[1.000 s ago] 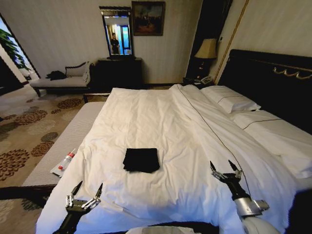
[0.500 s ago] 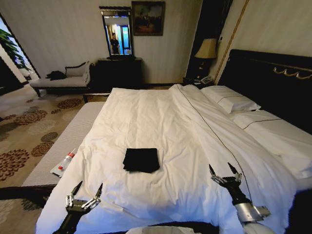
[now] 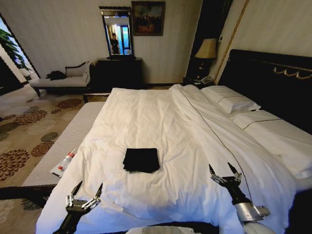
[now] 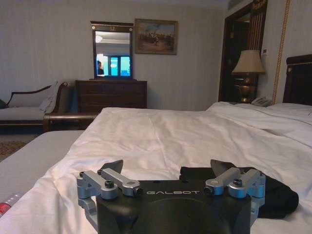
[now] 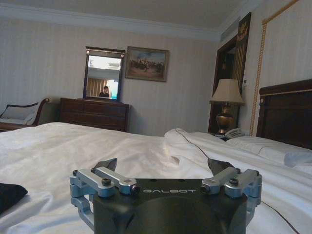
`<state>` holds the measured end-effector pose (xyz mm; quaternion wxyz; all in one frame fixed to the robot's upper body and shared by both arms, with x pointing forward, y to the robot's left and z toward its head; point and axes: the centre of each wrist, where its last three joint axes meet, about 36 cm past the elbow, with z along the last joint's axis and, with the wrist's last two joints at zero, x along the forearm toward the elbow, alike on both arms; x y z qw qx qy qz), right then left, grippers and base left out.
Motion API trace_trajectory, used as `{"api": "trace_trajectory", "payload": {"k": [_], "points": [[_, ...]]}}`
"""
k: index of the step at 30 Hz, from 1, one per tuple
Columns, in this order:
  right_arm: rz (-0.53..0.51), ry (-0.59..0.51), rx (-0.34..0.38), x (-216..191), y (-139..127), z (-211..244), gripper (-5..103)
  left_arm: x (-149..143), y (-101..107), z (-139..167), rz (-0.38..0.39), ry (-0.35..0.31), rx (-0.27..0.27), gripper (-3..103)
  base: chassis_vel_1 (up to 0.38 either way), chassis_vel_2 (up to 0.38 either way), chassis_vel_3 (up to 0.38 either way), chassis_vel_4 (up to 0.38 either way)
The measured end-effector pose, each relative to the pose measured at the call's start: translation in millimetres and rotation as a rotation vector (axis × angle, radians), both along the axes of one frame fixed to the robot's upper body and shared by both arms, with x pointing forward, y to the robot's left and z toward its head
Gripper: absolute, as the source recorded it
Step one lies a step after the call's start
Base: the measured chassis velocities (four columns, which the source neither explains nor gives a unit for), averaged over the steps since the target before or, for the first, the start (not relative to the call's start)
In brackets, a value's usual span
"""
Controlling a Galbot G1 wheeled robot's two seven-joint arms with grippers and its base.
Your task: Fold the clothes on the bed.
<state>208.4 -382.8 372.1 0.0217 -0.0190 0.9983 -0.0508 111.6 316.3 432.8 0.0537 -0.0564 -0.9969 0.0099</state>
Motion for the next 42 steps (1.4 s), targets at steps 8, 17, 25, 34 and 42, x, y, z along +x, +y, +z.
{"api": "trace_trajectory", "payload": {"k": [8, 17, 25, 34, 42], "points": [[0.000, 0.001, 0.001, 0.1, 0.0, -0.2, 100, 0.0, 0.0, 0.0, 0.000, 0.000, 0.000, 100, 0.000, 0.000, 0.000, 0.000], [-0.001, 0.001, 0.002, 0.2, 0.1, -0.3, 100, 0.0, 0.0, 0.0, 0.000, 0.000, 0.000, 100, 0.000, 0.000, 0.000, 0.000], [-0.001, 0.001, 0.002, 0.2, 0.1, -0.3, 100, 0.0, 0.0, 0.0, 0.000, 0.000, 0.000, 100, -0.075, -0.094, 0.082, 0.070], [-0.002, 0.001, 0.002, 0.3, -0.1, -0.3, 100, 0.0, -0.1, 0.0, 0.000, 0.000, 0.000, 100, -0.139, -0.148, 0.132, 0.148], [-0.002, 0.001, 0.002, 0.2, 0.0, -0.4, 100, 0.0, 0.0, 0.0, 0.000, 0.000, 0.000, 100, 0.000, 0.000, 0.000, 0.000]]}}
